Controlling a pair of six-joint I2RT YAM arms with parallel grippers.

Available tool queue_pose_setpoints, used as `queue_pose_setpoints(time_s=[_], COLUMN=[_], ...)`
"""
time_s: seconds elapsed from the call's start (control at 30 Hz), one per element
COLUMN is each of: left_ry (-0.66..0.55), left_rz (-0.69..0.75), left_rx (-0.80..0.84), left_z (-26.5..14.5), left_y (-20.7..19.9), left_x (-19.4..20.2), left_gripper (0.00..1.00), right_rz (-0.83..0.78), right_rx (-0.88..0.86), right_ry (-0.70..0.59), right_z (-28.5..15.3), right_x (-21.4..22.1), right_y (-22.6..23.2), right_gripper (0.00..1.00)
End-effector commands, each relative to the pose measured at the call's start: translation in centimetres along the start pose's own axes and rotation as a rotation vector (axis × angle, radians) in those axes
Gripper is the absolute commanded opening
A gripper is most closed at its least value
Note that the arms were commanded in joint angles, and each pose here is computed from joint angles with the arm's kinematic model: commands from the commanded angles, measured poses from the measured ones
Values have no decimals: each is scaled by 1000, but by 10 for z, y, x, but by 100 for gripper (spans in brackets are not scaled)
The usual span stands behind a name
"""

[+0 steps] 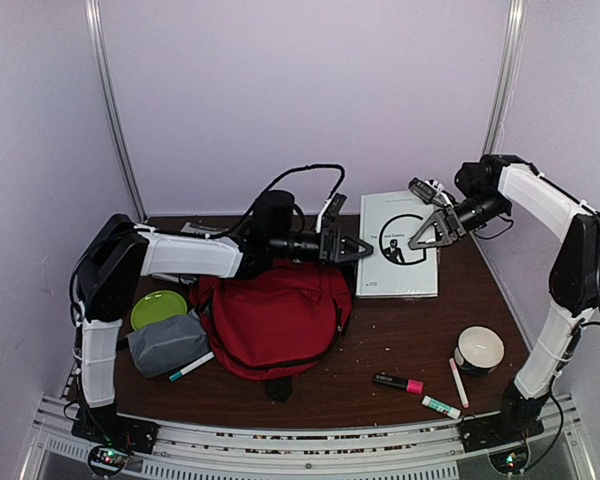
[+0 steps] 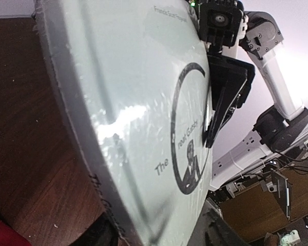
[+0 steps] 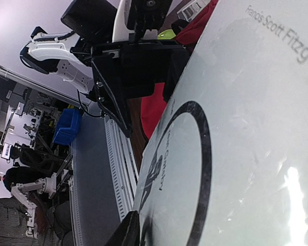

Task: Pack the student bag
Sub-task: Pass from the right arm to the left

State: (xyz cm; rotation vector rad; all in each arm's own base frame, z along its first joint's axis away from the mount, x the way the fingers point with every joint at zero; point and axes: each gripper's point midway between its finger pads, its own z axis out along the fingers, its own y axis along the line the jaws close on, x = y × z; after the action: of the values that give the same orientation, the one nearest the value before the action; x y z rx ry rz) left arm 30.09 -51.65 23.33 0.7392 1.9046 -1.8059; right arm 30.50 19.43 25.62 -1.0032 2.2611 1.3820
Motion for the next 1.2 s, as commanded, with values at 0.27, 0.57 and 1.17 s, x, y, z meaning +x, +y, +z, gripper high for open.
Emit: queue_pose_setpoints(time_s=[0.27,0.57,1.17], left_ry=[8,58,-57], left_rz=[-13,-13,-19], left_rx=[220,253,306], left_z=[1,7,-43], left_y=[-30,-39,-69], left_x=[0,11,-18], left_gripper=[43,44,2], right_rz=[-50,-42,37], right_rx=[-59,-56,149], right_ry=[-89,-98,-108], right_z=[-1,0,-19], right_x=[-27,-31,-21], right_y=[16,14,-5], right_gripper=[4,4,60])
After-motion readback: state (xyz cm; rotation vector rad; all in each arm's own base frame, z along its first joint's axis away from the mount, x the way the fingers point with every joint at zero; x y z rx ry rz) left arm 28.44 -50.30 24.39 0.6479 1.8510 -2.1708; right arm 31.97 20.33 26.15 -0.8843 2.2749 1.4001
